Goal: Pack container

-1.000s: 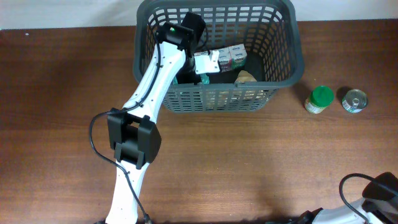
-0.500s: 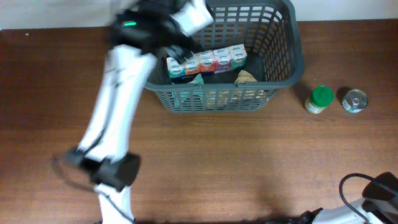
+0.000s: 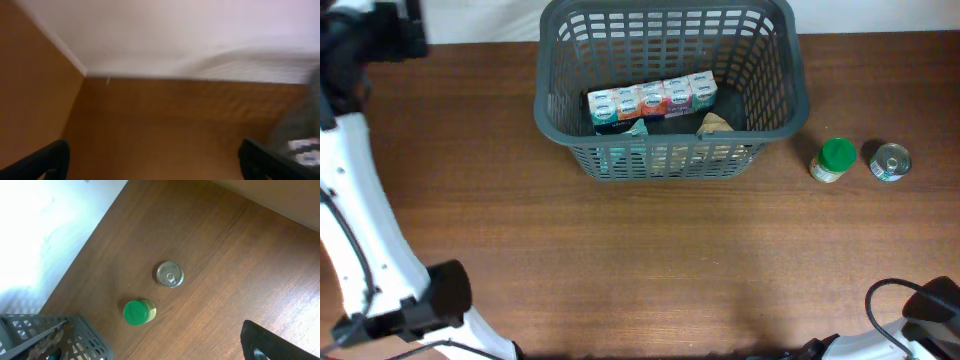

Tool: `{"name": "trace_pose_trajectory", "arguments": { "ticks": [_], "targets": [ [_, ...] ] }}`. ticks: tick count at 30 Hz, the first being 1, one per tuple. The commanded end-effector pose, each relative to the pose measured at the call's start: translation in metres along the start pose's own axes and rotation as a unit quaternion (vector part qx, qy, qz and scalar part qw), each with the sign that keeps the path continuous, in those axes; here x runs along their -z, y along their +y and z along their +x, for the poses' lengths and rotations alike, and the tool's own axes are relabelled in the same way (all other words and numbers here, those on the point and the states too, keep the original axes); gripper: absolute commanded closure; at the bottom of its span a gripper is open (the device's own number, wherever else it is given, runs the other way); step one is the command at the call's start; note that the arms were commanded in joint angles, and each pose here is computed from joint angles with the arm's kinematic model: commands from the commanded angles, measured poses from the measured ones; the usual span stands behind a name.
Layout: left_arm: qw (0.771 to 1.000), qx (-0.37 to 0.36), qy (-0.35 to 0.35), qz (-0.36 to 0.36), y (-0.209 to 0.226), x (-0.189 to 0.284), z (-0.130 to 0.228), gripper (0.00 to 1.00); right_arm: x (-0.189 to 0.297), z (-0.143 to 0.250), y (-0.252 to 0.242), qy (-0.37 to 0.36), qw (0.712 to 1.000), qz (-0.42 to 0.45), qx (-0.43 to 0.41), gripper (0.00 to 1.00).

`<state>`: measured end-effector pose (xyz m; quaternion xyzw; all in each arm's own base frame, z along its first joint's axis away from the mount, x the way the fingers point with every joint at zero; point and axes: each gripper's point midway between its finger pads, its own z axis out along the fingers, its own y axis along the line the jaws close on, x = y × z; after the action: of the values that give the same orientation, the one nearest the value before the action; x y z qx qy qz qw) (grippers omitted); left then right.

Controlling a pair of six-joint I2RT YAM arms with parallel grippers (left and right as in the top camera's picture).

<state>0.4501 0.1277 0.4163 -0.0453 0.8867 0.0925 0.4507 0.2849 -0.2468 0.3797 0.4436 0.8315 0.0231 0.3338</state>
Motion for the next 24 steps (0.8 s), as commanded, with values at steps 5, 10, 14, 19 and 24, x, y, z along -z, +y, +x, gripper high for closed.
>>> {"name": "trace_pose_trajectory", "arguments": {
  "ticks": [5, 10, 14, 19, 24],
  "targets": [
    [0.994, 0.071, 0.076, -0.015, 0.025, -0.034, 0.041, 0.01, 0.001, -0.001, -0.001, -0.003, 1.000, 0.001, -0.003, 0.01],
    [0.991, 0.072, 0.110, -0.010, 0.022, -0.037, 0.057, 0.01, -0.018, 0.005, -0.035, 0.019, 0.996, 0.085, -0.020, 0.01],
    [0.990, 0.072, 0.123, -0.008, 0.020, -0.035, 0.064, 0.01, -0.076, 0.025, -0.051, 0.088, 0.987, 0.104, -0.087, 0.01],
    [0.990, 0.073, 0.123, -0.008, 0.020, -0.035, 0.064, 0.01, -0.150, 0.048, -0.050, 0.147, 0.980, 0.092, -0.100, 0.01],
    [0.990, 0.072, 0.123, -0.008, 0.020, -0.035, 0.064, 0.01, -0.206, 0.064, -0.039, 0.167, 0.978, 0.095, -0.076, 0.01]
  ]
}}
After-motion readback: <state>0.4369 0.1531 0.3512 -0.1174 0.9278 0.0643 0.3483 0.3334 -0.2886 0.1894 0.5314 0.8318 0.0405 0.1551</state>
